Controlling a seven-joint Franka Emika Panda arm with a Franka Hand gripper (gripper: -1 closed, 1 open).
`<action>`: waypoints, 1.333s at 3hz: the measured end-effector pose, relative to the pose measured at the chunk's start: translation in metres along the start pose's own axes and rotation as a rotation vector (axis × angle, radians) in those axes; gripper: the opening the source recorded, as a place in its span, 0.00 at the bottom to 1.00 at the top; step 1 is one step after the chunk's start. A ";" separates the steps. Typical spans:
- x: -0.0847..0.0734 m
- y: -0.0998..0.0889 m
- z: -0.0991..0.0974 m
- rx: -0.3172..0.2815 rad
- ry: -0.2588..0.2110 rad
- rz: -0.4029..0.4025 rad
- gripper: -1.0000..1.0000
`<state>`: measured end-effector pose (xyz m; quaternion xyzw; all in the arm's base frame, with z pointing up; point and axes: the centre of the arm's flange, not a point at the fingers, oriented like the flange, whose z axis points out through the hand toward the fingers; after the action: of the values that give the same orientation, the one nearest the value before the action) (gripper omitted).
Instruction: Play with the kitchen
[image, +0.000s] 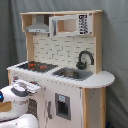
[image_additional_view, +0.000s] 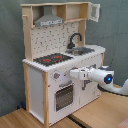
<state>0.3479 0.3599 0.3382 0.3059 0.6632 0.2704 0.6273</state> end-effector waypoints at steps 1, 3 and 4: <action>0.000 0.000 0.000 0.002 0.001 0.102 0.00; 0.000 0.001 -0.001 0.010 0.007 0.339 0.00; -0.001 0.001 -0.001 0.014 0.009 0.447 0.00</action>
<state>0.3469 0.3605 0.3398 0.4485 0.5836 0.3995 0.5465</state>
